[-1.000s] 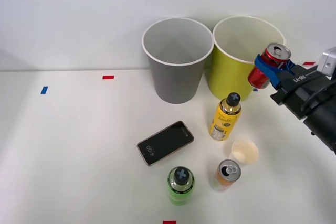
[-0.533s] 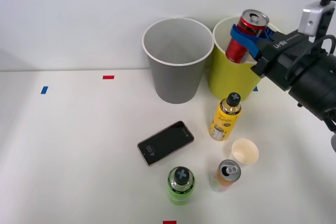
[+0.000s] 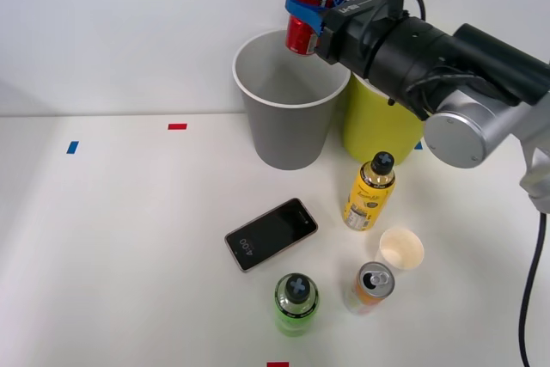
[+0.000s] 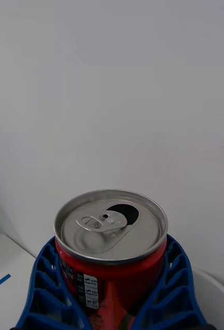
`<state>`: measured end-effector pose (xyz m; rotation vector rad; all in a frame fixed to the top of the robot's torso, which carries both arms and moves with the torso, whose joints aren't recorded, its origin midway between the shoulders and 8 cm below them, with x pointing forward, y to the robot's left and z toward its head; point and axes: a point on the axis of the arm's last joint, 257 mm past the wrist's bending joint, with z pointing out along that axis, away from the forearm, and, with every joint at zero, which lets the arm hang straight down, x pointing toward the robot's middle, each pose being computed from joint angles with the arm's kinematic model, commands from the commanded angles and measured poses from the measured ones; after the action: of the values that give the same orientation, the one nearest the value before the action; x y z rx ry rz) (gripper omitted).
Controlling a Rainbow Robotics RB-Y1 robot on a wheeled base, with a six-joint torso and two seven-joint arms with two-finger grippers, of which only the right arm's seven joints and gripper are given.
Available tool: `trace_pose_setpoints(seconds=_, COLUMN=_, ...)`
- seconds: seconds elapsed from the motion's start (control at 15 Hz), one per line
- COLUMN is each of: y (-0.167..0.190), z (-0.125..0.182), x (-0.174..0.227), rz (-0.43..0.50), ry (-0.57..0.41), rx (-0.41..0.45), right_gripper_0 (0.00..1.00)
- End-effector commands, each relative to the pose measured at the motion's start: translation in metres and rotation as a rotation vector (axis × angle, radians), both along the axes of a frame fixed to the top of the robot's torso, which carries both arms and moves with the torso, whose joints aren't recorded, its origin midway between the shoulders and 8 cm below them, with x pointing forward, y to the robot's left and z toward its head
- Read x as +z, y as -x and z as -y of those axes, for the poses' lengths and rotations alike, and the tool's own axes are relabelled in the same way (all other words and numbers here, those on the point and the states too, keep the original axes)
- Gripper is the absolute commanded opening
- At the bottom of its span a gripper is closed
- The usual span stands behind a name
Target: Put cans in the gray bin, plastic bottles in the light green bin
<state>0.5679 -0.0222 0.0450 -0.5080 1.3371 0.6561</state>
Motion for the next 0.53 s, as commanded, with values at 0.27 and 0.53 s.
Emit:
trace_pose_setpoints(seconds=0.27, y=-0.035, z=-0.044, x=-0.022, rz=-0.013, ry=0.040, rx=0.002, right_gripper_0=0.00)
trace_pose_setpoints(seconds=0.53, y=-0.038, z=-0.040, x=-0.023, rz=0.016, ry=0.078, rx=-0.016, right_gripper_0=1.00)
